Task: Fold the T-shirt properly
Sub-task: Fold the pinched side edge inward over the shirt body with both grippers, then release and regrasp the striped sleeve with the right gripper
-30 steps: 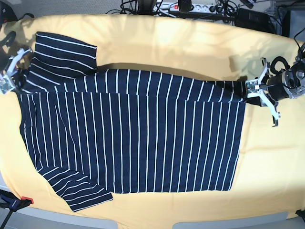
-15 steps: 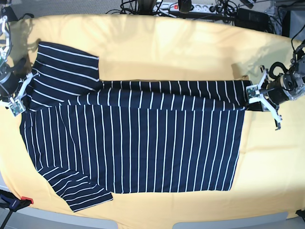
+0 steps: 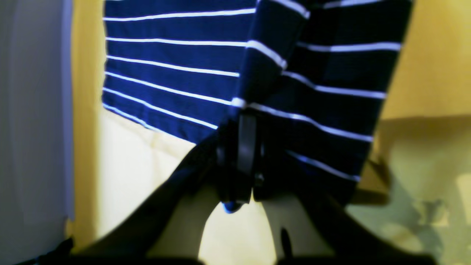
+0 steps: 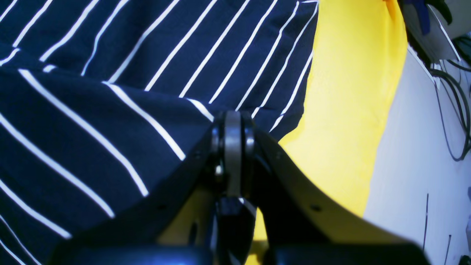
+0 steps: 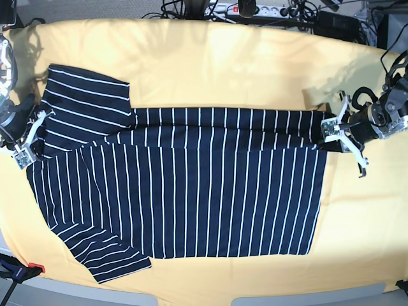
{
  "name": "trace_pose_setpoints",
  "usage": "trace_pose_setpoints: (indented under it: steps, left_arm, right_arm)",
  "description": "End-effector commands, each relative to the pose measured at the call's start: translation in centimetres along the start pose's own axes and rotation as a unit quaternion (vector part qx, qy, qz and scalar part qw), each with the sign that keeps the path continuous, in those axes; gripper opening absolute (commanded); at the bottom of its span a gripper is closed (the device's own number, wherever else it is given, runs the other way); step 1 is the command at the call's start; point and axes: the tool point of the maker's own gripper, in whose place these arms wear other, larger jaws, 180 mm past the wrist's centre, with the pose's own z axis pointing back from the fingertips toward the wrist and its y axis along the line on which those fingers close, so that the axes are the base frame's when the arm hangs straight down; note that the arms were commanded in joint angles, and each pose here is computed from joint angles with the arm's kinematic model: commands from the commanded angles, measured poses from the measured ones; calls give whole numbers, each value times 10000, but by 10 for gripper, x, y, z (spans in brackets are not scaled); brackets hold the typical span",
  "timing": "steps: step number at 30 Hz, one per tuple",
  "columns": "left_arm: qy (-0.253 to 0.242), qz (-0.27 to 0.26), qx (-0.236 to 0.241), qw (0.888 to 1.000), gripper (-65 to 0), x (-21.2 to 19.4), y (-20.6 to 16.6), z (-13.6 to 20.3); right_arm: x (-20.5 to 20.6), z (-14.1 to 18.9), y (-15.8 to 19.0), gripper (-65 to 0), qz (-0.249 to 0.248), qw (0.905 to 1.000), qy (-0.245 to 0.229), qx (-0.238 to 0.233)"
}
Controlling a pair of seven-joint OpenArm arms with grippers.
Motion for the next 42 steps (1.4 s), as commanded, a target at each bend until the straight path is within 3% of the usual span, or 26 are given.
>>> trace_pose_setpoints:
  steps: [1, 8, 9, 12, 13, 14, 18, 21, 25, 28, 38, 42]
  left_arm:
    - [-4, -51, 175, 9998, -650, -1, 15, 6]
    - [-8, 51, 269, 9996, -650, -14, 17, -1]
    - [-28, 55, 262, 9996, -586, -14, 17, -1]
    - [-31, 61, 61, 10000, -371, -14, 11, -1]
    - [-47, 118, 7, 9999, -321, -13, 10, -1]
    - [-31, 205, -42, 9998, -302, -14, 8, -1]
    - [126, 247, -194, 9994, -303, -20, 3, 1]
    - [183, 196, -507, 9984, -303, -23, -7, 5]
    - [187, 212, -980, 9948, -303, -24, -20, 15]
    - [237, 213, -1019, 9943, -303, -27, -20, 19]
    - [103, 219, -1015, 9945, -303, -23, -19, 19]
    - [110, 226, -776, 9967, -303, -23, -11, 18]
  right_arm:
    - [14, 3, -14, -650, 85, 9996, -211, -158]
    - [10, 4, -38, -650, 0, 9966, -135, -815]
    - [10, 4, -39, -619, -4, 9965, -133, -826]
    - [5, 4, -38, -357, -125, 9967, 5, -803]
    - [4, 4, -37, -305, -208, 9969, 27, -755]
    - [3, 3, -34, -293, -262, 9974, 68, -671]
    - [-2, 3, -20, -294, -115, 9992, 230, -292]
    - [7, 6, 4, -294, -136, 9992, 151, 352]
    - [26, 23, 50, -294, 59, 9892, -11, 1465]
    - [27, 41, 83, -294, 173, 9807, 10, 1949]
    - [-23, 68, 130, -294, 584, 9717, 394, 2254]
    - [-35, 75, 146, -294, 430, 9687, 485, 2396]
